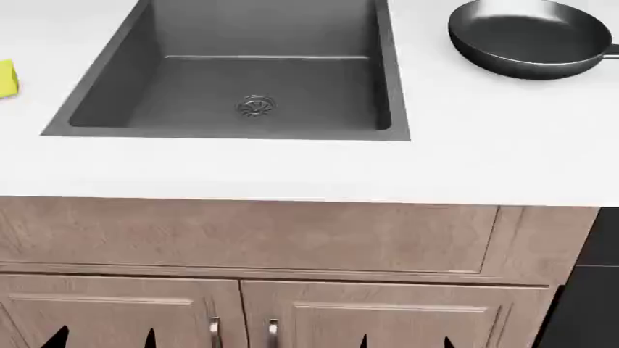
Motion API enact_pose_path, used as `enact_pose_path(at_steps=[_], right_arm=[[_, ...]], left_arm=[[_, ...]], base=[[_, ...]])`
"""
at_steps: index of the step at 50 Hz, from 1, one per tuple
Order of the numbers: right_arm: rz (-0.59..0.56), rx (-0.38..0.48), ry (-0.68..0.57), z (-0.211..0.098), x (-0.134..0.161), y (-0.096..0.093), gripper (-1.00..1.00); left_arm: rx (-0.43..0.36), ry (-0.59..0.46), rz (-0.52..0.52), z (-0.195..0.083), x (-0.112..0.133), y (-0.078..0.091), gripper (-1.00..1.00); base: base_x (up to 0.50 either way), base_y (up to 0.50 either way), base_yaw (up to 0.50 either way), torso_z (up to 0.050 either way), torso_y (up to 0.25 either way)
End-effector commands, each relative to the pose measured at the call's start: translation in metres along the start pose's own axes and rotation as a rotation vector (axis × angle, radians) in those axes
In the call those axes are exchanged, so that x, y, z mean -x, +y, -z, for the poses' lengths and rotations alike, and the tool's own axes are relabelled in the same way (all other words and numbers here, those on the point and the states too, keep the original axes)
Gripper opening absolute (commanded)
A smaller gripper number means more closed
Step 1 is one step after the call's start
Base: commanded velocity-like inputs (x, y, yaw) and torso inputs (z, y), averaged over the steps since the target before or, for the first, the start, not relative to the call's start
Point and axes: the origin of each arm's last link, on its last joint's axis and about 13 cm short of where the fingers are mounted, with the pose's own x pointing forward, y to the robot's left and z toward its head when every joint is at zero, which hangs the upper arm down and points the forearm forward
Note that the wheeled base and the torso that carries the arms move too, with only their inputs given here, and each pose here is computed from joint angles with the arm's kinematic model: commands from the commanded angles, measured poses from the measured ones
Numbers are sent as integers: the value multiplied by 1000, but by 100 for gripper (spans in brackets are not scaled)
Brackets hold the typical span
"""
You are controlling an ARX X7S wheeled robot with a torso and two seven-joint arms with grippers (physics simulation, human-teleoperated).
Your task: Pick the pan and sponge and place them into the sink. Then turn on the water.
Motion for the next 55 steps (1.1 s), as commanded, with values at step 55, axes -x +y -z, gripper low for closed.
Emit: enact_pose_path(at_steps=[55], right_arm=[[-18, 36, 11, 1, -1, 3, 100]], left_arm=[[-4, -42, -13, -3, 2, 2, 100]], base=[[0, 0, 0, 17, 0]])
